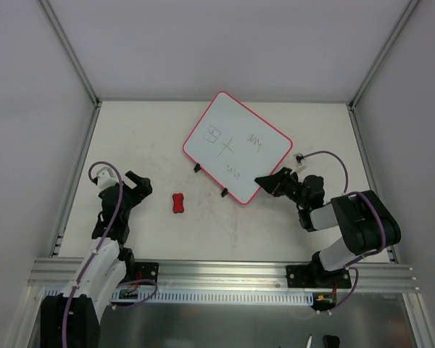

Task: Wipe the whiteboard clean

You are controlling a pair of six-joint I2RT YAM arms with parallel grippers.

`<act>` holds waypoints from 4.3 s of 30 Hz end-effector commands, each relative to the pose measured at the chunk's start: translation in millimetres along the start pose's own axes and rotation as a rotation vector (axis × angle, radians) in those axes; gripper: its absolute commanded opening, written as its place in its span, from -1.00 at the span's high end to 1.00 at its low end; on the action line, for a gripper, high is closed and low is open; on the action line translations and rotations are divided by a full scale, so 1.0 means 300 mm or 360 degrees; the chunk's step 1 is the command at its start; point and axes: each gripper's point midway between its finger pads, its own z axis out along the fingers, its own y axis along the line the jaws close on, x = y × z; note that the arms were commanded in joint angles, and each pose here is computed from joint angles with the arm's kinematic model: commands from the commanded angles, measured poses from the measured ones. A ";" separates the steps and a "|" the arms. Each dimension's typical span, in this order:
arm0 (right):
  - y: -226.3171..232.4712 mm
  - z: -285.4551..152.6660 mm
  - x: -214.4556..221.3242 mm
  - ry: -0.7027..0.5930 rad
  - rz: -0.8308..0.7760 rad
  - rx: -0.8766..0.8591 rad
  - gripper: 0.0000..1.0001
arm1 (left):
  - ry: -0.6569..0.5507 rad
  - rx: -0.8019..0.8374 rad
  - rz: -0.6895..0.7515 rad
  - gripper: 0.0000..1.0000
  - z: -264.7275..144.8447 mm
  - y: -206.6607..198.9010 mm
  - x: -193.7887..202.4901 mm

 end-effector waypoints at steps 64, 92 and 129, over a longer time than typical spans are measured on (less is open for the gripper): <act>0.095 0.011 -0.123 -0.0230 -0.0265 -0.0218 1.00 | 0.1276 -0.0126 0.0972 -0.65 -0.042 -0.258 0.381; 0.099 0.014 -0.125 -0.0221 -0.0253 -0.0231 1.00 | 0.1311 -0.0241 0.1083 -0.10 -0.038 -0.237 0.420; 0.110 0.011 -0.131 -0.0217 -0.0245 -0.0254 1.00 | 0.0961 0.0154 0.0874 0.59 0.030 -0.517 0.188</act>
